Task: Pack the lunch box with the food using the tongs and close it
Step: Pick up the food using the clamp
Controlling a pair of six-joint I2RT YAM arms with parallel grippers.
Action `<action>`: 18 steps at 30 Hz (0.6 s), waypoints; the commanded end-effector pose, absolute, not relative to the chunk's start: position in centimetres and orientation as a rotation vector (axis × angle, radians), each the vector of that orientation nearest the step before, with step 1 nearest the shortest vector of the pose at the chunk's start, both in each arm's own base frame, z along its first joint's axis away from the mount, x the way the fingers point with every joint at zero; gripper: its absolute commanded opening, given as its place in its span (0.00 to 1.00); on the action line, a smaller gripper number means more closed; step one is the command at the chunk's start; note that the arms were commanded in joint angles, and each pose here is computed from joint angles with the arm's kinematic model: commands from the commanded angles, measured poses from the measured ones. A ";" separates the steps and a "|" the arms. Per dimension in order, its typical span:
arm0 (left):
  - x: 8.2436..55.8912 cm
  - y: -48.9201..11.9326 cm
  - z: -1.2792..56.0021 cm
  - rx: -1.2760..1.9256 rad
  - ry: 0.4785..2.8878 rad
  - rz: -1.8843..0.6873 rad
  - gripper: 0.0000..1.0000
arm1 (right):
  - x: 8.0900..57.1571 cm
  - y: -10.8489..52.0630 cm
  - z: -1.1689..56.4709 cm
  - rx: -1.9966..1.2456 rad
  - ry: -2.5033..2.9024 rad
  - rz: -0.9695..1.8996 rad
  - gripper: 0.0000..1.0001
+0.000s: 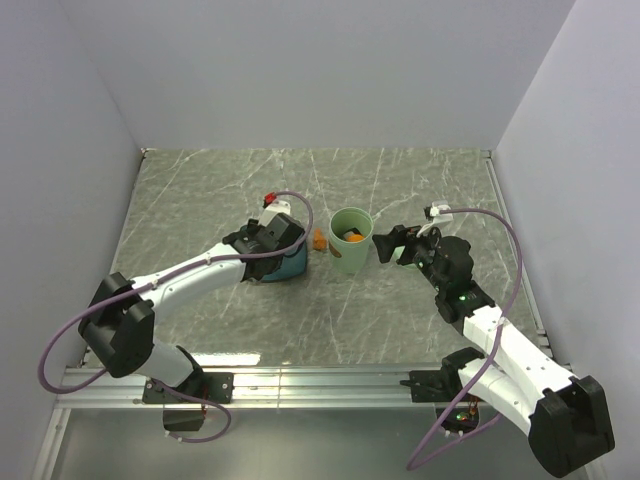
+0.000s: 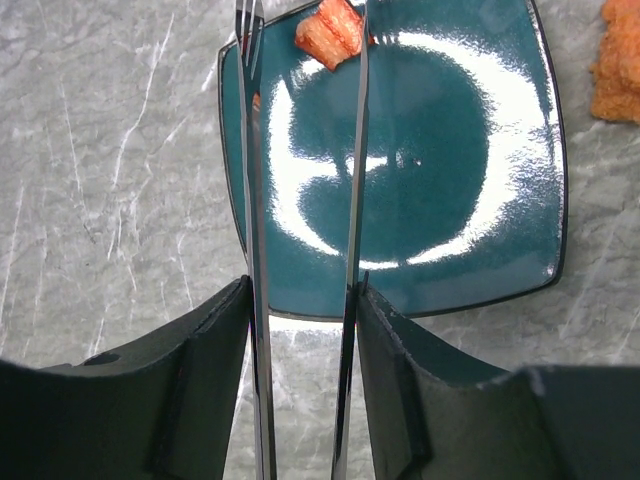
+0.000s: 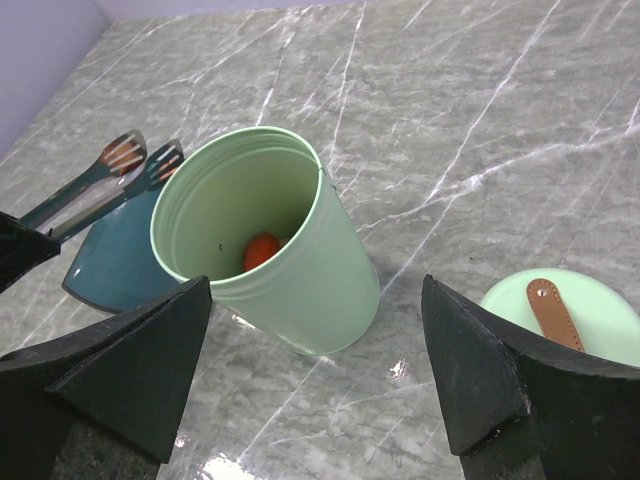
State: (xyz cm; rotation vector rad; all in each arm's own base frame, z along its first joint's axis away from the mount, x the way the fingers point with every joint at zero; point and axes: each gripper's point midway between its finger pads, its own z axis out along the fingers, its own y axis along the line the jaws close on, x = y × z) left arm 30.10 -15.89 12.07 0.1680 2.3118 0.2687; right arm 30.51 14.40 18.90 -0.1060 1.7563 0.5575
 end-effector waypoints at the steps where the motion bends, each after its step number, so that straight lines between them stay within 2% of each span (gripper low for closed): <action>1: 30.4 -16.8 12.9 0.147 2.300 0.233 0.51 | 30.4 14.3 20.0 -0.109 1.709 0.570 0.92; 18: 29.4 -17.2 12.2 0.167 2.325 0.229 0.50 | 30.2 14.5 20.2 -0.117 1.703 0.582 0.92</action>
